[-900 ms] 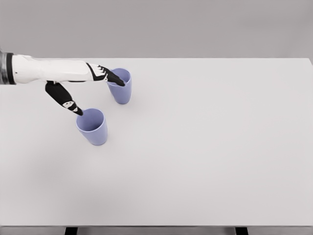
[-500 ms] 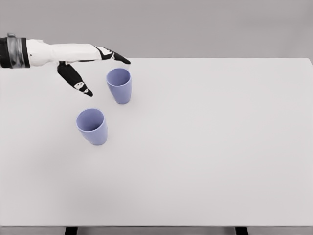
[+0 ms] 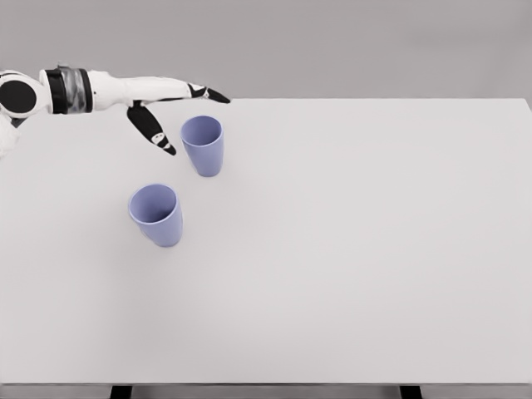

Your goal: Place the right cup on the left cup with left arm

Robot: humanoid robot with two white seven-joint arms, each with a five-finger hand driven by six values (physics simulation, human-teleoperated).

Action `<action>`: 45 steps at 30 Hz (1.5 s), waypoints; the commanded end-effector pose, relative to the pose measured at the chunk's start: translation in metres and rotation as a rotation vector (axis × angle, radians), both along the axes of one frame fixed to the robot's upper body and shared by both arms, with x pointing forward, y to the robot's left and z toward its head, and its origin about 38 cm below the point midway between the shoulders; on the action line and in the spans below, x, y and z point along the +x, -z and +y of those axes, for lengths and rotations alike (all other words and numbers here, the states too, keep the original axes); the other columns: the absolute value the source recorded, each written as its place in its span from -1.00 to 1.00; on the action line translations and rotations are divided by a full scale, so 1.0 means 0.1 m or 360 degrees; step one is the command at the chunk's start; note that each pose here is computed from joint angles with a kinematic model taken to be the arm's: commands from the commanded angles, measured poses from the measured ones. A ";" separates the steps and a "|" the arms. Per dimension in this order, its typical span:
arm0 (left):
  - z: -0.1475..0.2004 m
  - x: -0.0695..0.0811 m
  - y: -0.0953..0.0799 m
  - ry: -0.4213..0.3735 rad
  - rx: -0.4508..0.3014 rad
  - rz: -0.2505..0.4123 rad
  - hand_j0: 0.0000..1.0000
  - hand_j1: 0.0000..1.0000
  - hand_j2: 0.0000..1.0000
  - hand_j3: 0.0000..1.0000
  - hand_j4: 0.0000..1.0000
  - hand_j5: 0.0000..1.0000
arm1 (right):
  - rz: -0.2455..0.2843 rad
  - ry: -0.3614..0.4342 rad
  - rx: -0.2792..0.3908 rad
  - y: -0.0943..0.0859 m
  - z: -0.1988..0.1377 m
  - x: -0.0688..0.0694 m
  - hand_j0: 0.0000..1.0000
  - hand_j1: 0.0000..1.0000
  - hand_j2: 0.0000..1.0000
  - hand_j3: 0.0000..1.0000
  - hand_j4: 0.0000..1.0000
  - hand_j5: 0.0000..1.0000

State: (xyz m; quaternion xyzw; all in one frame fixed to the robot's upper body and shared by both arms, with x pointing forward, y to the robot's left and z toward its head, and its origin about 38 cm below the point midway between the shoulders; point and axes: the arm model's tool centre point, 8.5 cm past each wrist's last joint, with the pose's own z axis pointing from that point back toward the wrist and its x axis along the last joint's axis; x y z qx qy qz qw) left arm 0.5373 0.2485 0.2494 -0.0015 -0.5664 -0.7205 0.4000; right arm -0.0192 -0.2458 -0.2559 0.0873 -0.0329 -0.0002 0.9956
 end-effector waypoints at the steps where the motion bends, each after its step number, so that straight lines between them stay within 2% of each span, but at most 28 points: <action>1: -0.01 0.07 0.06 -0.0047 -0.0010 0.0026 1.00 1.00 1.00 1.00 1.00 1.00 | 0.0000 -0.0002 0.0001 0.00 0.00 0.00 1.00 1.00 1.00 1.00 1.00 1.00; 5: -0.11 0.09 0.16 -0.0043 -0.0021 0.0055 1.00 1.00 1.00 1.00 1.00 1.00 | 0.0000 0.0000 0.0000 0.00 0.00 0.00 1.00 1.00 1.00 1.00 1.00 1.00; 14: -0.06 0.09 0.16 -0.0062 -0.0014 0.0056 1.00 1.00 1.00 1.00 1.00 1.00 | 0.0000 -0.0002 0.0001 0.00 0.00 0.00 1.00 1.00 1.00 1.00 1.00 1.00; 16: 0.01 0.13 0.22 -0.0099 0.0054 0.0053 1.00 1.00 1.00 1.00 1.00 1.00 | 0.0000 0.0000 0.0000 0.00 0.00 0.00 1.00 1.00 1.00 1.00 1.00 1.00; 18: -0.05 0.14 0.26 -0.0081 0.0098 0.0048 1.00 1.00 1.00 1.00 1.00 1.00 | 0.0000 0.0000 0.0000 0.00 0.00 0.00 1.00 1.00 1.00 1.00 1.00 1.00; 24: -0.23 0.14 0.28 -0.0037 0.0085 0.0047 1.00 1.00 1.00 1.00 1.00 1.00 | 0.0000 -0.0002 0.0001 0.00 0.00 0.00 1.00 1.00 1.00 1.00 1.00 1.00; 27: -0.19 0.16 0.28 -0.0057 0.0089 0.0044 1.00 1.00 1.00 1.00 1.00 1.00 | 0.0000 0.0000 0.0000 0.00 0.00 0.00 1.00 1.00 1.00 1.00 1.00 1.00; 33: -0.22 0.14 0.38 -0.0050 0.0114 0.0063 1.00 1.00 1.00 1.00 1.00 1.00 | 0.0000 -0.0002 0.0001 0.00 0.00 0.00 1.00 1.00 1.00 1.00 1.00 1.00; 34: -0.21 0.14 0.39 -0.0053 0.0114 0.0066 0.87 0.87 0.87 0.87 0.87 0.87 | 0.0000 -0.0002 0.0001 0.00 0.00 0.00 1.00 1.00 1.00 1.00 1.00 1.00; 35: -0.21 0.14 0.39 -0.0054 0.0109 0.0067 0.56 0.56 0.56 0.56 0.56 0.56 | 0.0000 -0.0002 0.0001 0.00 0.00 0.00 1.00 1.00 1.00 1.00 1.00 1.00; 37: -0.20 0.14 0.40 -0.0057 0.0108 0.0071 0.35 0.35 0.35 0.35 0.35 0.35 | 0.0000 0.0000 0.0000 0.00 0.00 0.00 1.00 1.00 1.00 1.00 1.00 1.00; 45: -0.14 0.13 0.41 -0.0079 0.0085 0.0073 0.26 0.26 0.26 0.26 0.26 0.26 | 0.0000 0.0000 0.0000 0.00 0.00 0.00 1.00 1.00 1.00 1.00 1.00 1.00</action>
